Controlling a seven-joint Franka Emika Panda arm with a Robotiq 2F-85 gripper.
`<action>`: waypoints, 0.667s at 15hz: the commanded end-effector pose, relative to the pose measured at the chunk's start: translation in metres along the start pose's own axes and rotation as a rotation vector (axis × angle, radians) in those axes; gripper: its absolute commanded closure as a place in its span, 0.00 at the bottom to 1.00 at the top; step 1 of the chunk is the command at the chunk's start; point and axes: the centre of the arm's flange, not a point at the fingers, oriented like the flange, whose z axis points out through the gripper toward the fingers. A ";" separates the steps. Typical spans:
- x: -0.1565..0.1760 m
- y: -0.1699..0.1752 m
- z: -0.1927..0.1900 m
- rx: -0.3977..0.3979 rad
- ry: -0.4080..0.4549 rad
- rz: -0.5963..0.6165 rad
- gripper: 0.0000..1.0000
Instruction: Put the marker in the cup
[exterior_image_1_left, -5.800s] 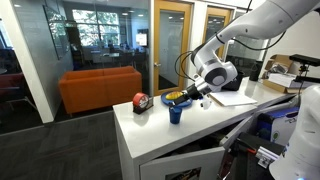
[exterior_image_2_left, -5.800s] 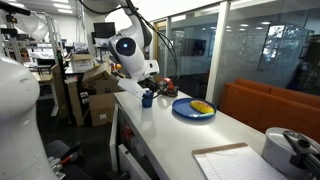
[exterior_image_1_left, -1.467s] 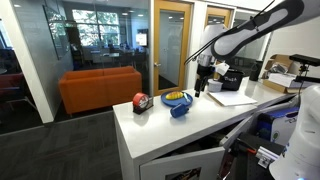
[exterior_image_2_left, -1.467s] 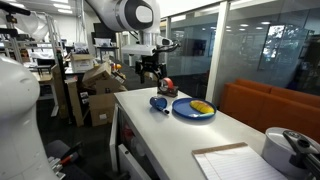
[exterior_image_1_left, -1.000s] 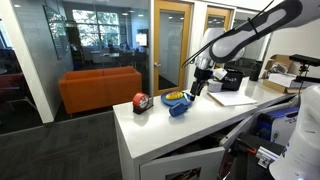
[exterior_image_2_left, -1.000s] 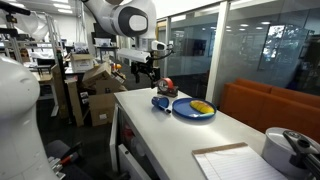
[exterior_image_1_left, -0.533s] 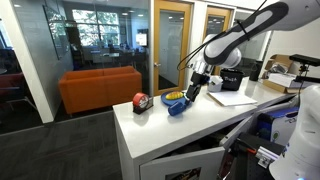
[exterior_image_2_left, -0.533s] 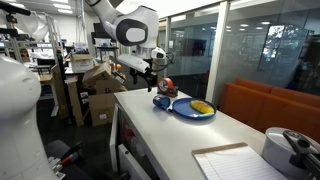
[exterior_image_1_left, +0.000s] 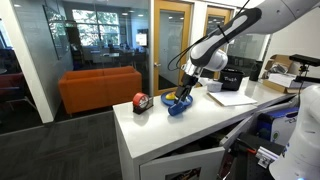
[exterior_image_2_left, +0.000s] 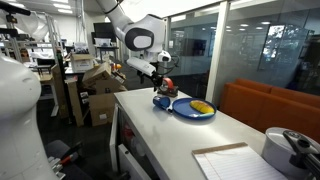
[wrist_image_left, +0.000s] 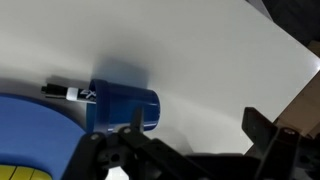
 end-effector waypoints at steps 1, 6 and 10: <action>0.023 0.003 0.011 -0.014 0.031 -0.023 0.00; 0.040 0.029 0.025 -0.049 0.040 0.015 0.00; 0.048 0.054 0.026 -0.067 0.047 0.055 0.00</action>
